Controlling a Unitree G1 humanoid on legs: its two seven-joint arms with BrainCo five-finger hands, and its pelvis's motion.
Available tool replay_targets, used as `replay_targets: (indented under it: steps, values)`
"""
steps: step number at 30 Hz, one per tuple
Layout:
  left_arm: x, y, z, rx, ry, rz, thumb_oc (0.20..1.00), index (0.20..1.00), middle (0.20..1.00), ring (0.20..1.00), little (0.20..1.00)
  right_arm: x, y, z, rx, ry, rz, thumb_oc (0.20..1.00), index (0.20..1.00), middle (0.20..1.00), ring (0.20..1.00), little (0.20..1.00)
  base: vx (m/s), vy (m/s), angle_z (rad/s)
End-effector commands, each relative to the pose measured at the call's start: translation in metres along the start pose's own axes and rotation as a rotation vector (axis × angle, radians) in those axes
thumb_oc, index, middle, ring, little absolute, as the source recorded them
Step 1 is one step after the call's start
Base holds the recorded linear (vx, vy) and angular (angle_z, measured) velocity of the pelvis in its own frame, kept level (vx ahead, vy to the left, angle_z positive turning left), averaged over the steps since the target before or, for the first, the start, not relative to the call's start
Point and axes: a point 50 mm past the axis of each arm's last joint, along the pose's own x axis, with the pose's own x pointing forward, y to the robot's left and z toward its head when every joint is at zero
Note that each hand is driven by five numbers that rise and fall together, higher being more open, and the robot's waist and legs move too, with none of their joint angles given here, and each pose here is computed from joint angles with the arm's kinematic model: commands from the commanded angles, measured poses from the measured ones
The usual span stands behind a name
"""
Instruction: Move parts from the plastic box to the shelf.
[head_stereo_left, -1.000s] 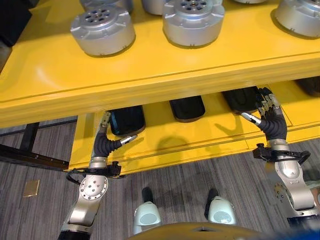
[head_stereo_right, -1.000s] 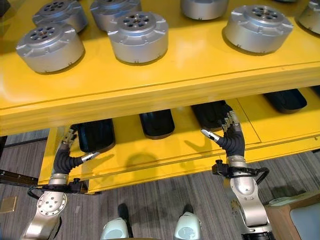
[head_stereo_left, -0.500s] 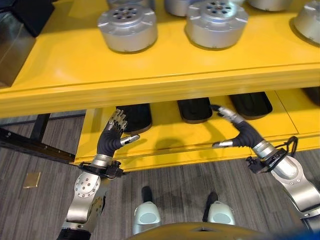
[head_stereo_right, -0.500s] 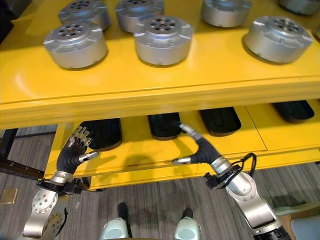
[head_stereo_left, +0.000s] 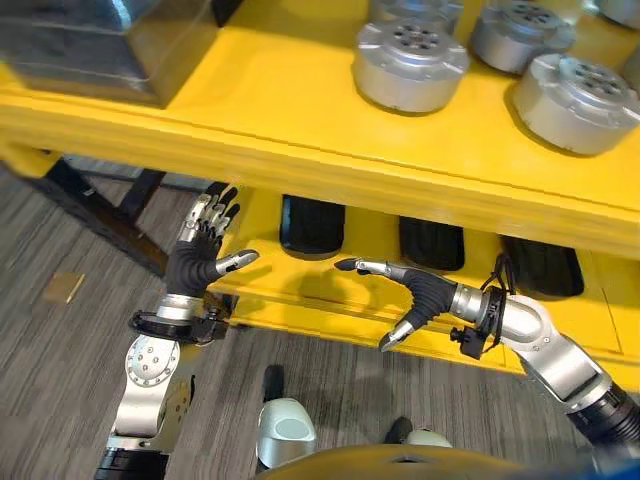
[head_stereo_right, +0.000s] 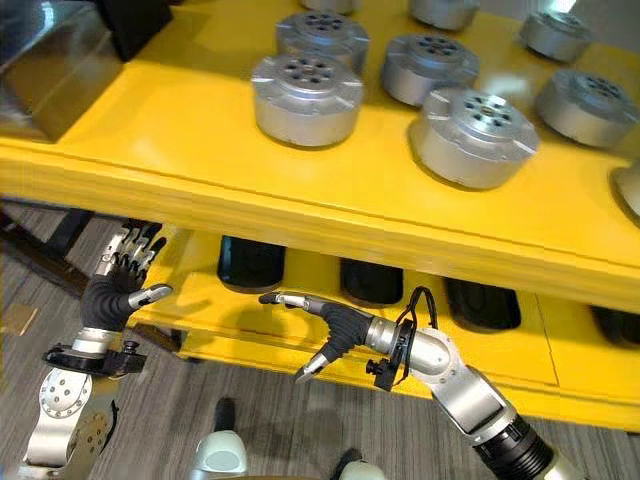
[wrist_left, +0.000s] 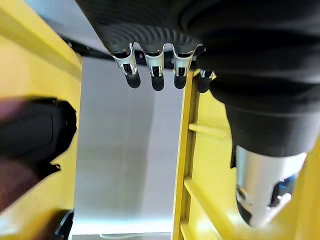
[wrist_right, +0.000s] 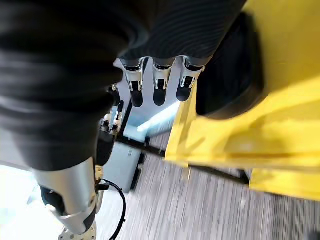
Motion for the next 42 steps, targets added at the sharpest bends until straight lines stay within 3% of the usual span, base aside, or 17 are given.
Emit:
replay_targets:
  steps: [1, 7, 9, 17, 29, 36, 42]
  values:
    - [0.015, -0.009, 0.027, 0.038, -0.137, -0.153, 1.0, 1.0, 1.0, 1.0, 1.0, 0.006, -0.026, 0.026, -0.032, -0.156, -0.059, 1.0, 1.0, 1.0, 1.0, 1.0, -0.26, 0.342, 0.61]
    - [0.034, -0.024, 0.022, -0.029, -0.117, -0.281, 1.0, 1.0, 1.0, 1.0, 1.0, 0.012, -0.026, 0.027, -0.038, -0.179, -0.005, 1.0, 1.0, 1.0, 1.0, 1.0, -0.16, 0.338, -0.39]
    - [0.04, -0.032, 0.022, 0.035, -0.126, -0.331, 1.0, 1.0, 1.0, 1.0, 1.0, 0.012, -0.024, 0.02, -0.041, -0.156, 0.019, 1.0, 1.0, 1.0, 1.0, 1.0, -0.11, 0.321, -0.39]
    - [0.033, -0.023, 0.012, -0.012, -0.084, -0.129, 1.0, 1.0, 1.0, 1.0, 1.0, 0.007, -0.002, 0.01, -0.02, -0.119, 0.082, 1.0, 1.0, 1.0, 1.0, 1.0, -0.07, 0.064, -0.43]
    - [0.034, -0.023, 0.008, -0.064, -0.118, 0.069, 1.0, 1.0, 1.0, 1.0, 1.0, 0.025, -0.011, 0.014, -0.146, -0.083, 0.091, 1.0, 1.0, 1.0, 1.0, 1.0, -0.06, -0.221, 0.07]
    - [0.03, -0.026, 0.015, -0.033, -0.147, 0.015, 1.0, 1.0, 1.0, 1.0, 1.0, 0.029, -0.023, 0.01, -0.23, -0.017, 0.069, 1.0, 1.0, 1.0, 1.0, 1.0, -0.08, 0.188, -0.31]
    - [0.046, -0.021, 0.02, 0.041, -0.153, 0.019, 1.0, 1.0, 1.0, 1.0, 1.0, 0.031, -0.024, -0.004, -0.281, 0.032, 0.056, 1.0, 1.0, 1.0, 1.0, 1.0, -0.05, 0.267, -0.08]
